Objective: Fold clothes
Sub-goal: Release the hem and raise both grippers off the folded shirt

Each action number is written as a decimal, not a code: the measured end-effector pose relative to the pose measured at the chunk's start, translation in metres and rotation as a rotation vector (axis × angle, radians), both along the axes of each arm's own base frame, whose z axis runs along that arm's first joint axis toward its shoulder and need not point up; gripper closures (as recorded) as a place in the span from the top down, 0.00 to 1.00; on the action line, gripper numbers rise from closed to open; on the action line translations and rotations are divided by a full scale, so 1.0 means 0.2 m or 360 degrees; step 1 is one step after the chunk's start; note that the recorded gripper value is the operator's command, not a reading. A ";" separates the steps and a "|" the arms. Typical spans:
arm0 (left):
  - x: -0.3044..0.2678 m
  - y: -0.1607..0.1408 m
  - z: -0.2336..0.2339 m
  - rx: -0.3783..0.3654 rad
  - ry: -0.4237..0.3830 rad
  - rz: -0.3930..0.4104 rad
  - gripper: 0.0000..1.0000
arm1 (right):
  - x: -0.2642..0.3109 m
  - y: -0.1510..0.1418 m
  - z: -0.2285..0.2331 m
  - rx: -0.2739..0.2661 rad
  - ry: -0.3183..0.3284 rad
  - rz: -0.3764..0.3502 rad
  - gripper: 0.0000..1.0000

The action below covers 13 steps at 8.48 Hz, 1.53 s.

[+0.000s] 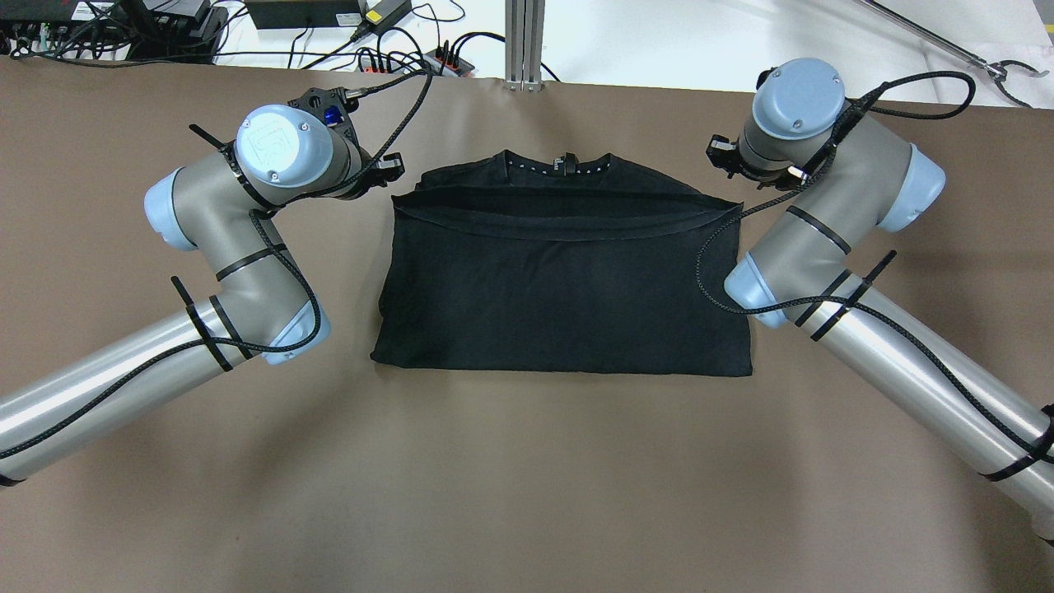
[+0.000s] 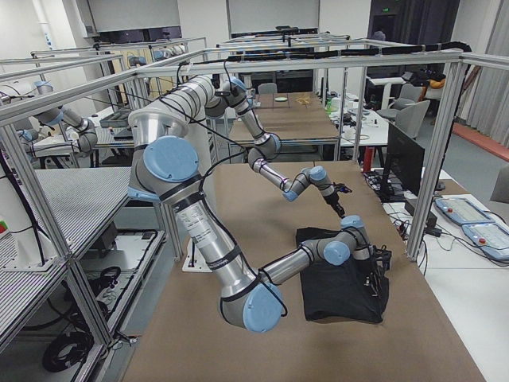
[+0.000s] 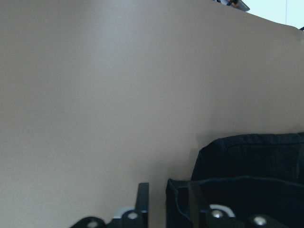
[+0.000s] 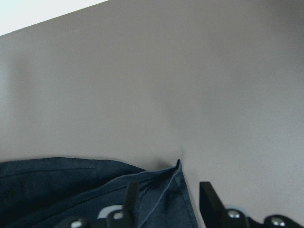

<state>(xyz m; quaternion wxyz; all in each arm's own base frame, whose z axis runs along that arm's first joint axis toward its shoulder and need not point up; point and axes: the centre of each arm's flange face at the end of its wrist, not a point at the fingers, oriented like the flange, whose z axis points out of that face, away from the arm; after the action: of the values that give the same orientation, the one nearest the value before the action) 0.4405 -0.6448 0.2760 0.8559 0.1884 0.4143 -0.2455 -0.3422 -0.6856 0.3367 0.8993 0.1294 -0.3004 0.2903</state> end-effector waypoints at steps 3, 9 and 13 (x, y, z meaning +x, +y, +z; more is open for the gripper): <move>-0.01 -0.03 0.02 0.0017 0.0032 -0.0013 0.62 | 0.03 0.12 0.03 0.0015 -0.0075 0.0035 0.67; -0.08 -0.05 -0.04 0.0053 0.0052 -0.0049 0.62 | -0.12 1.03 0.37 -0.0079 -0.0190 -0.0012 0.64; -0.11 -0.05 -0.07 0.0063 0.0058 -0.0062 0.62 | -0.33 1.16 0.50 -0.0086 -0.0192 -0.0053 0.58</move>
<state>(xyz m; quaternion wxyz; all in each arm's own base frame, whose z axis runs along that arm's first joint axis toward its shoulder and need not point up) 0.4190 -0.6546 0.2629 0.8393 0.2089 0.4308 -0.2574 -0.4074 -0.4526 0.4361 0.8874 0.0825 -0.3481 0.2907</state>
